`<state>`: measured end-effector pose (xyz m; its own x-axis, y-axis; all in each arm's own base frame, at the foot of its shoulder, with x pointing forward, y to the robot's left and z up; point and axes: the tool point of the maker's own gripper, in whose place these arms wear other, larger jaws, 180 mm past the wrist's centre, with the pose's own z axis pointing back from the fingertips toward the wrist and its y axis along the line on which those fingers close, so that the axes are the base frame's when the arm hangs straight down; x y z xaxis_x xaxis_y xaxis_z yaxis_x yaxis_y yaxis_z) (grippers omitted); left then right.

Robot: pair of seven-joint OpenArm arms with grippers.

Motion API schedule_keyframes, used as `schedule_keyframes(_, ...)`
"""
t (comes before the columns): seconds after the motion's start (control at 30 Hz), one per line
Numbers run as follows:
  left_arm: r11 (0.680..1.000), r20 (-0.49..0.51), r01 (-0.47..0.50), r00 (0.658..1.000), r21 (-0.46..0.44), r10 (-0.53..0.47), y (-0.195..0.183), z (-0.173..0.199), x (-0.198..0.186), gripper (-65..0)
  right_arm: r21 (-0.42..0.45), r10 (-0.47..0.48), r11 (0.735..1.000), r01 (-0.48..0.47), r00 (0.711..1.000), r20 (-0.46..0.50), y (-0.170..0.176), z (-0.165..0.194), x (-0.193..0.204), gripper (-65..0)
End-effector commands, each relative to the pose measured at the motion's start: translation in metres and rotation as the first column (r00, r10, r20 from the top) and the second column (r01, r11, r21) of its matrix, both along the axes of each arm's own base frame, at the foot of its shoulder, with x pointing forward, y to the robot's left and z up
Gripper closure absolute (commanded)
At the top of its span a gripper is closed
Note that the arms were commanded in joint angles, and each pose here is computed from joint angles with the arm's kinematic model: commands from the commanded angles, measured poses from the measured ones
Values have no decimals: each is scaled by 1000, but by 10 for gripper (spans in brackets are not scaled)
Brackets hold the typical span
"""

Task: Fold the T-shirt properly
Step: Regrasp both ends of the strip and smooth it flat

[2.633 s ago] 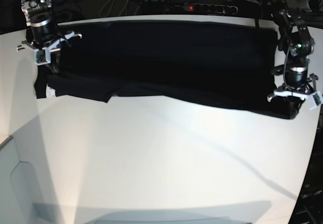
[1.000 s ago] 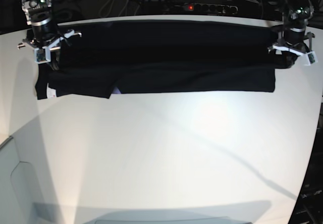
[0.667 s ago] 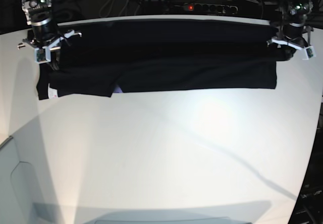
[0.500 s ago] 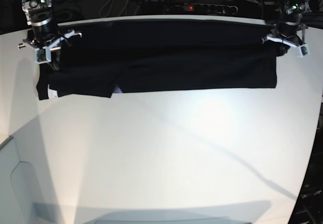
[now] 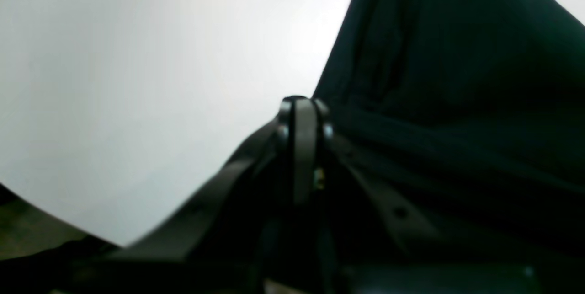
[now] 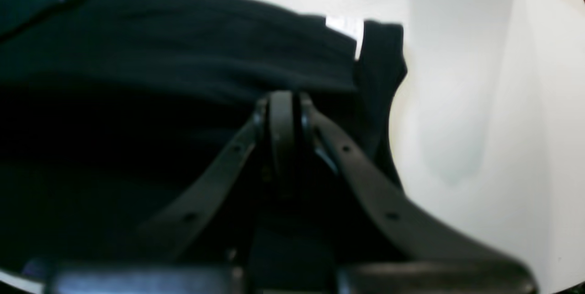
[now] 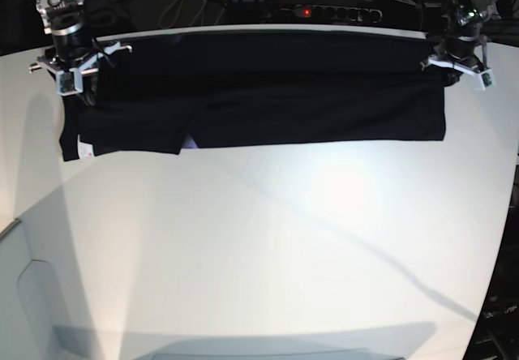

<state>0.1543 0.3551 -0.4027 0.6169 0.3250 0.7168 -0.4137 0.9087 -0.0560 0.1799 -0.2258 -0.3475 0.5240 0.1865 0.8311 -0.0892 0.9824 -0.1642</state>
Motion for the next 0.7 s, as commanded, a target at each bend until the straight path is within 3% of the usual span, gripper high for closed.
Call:
schedule_keyframes(0.0, 1000, 29, 7, 1000, 29, -8, 6, 11, 5, 0, -2, 7, 1000, -6, 999, 50, -1, 13, 5, 0)
schedule_keyframes(0.67, 999, 26, 8, 1000, 36, -9, 8, 11, 4, 0, -23, -25, 999, 26, 999, 34, -14, 12, -3, 0)
